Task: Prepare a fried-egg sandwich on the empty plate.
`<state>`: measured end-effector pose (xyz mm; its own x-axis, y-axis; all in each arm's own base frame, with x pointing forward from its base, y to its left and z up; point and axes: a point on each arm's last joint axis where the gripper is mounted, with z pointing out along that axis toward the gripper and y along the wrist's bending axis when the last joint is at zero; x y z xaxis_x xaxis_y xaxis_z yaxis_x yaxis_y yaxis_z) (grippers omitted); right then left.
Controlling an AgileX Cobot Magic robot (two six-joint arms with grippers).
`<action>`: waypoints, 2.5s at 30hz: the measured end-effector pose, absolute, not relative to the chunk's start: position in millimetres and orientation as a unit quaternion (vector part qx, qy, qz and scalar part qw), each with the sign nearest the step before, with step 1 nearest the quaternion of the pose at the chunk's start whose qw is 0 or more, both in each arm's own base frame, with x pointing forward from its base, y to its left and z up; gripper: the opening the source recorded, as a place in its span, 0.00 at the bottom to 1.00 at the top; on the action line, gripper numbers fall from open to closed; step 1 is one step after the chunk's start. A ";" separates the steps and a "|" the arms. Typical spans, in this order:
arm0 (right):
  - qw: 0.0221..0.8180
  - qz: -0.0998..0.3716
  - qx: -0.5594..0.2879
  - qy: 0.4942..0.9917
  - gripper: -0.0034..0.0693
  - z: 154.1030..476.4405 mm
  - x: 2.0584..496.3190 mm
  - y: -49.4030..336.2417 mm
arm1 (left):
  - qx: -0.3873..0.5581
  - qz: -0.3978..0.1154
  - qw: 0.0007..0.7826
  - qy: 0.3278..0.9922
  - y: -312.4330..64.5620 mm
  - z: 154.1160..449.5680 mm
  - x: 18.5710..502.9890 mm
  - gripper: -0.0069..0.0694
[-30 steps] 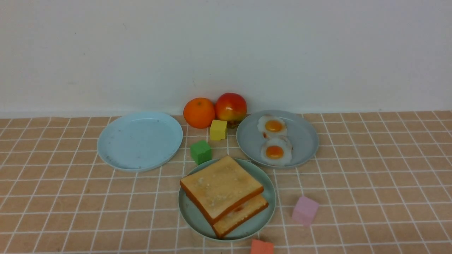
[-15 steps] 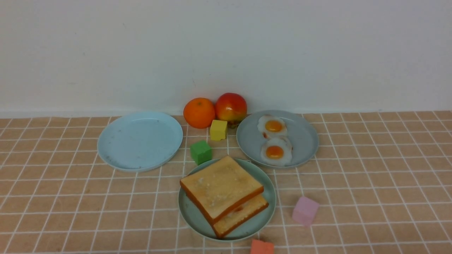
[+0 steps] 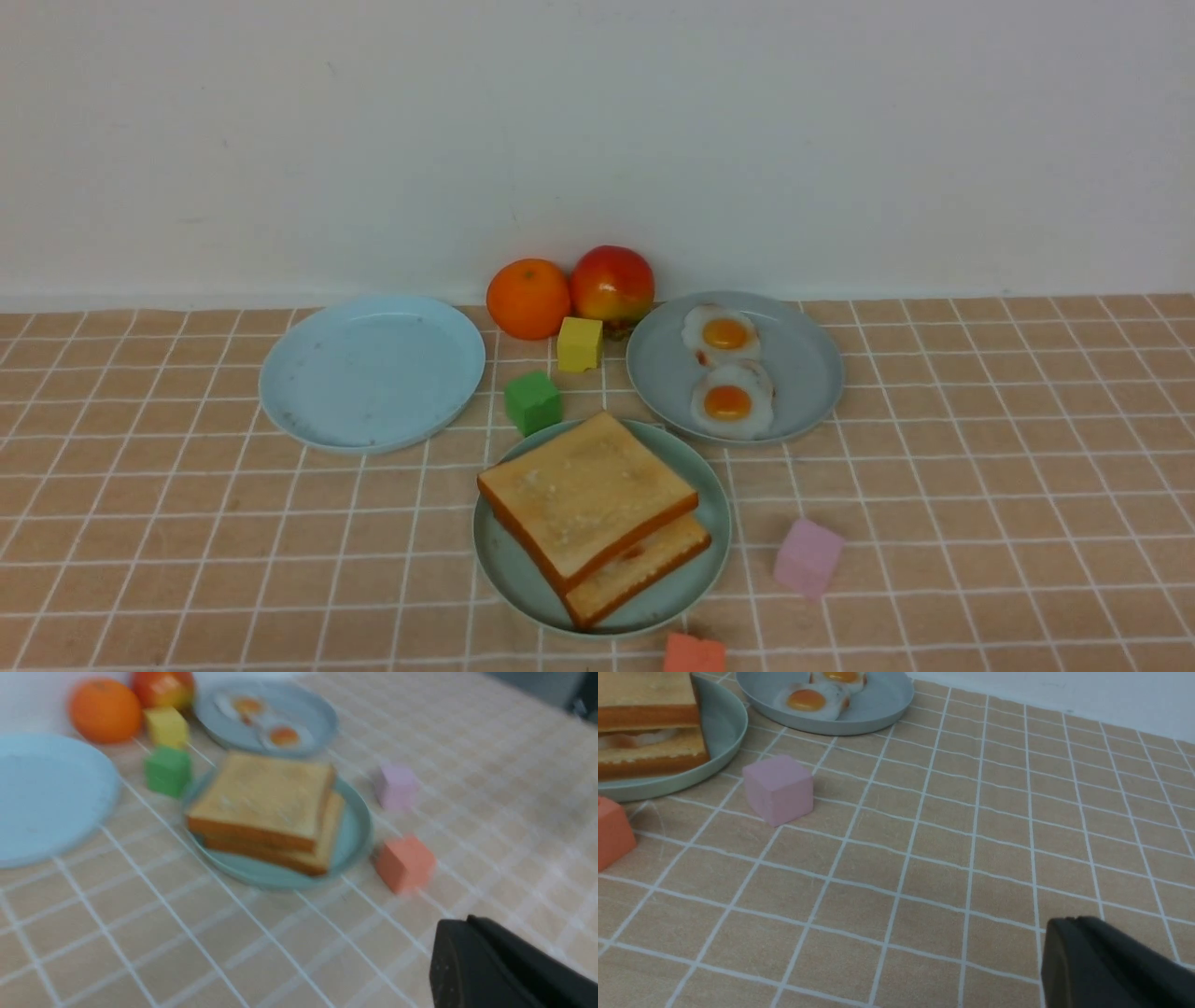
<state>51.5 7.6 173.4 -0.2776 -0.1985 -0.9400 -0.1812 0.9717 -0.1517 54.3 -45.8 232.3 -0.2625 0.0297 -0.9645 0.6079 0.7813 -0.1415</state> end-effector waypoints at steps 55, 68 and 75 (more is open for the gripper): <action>0.589 -0.007 -0.118 0.799 0.16 173.6 51.3 7.6 | -0.118 -0.135 0.574 0.799 -5.8 169.6 52.4 0.07; 0.589 -0.007 -0.118 0.799 0.18 173.6 51.3 7.6 | -0.118 -0.135 0.574 0.799 -5.8 169.6 52.4 0.09; 0.589 -0.007 -0.118 0.799 0.18 173.6 51.3 7.6 | -0.118 -0.135 0.574 0.799 -5.8 169.6 52.4 0.09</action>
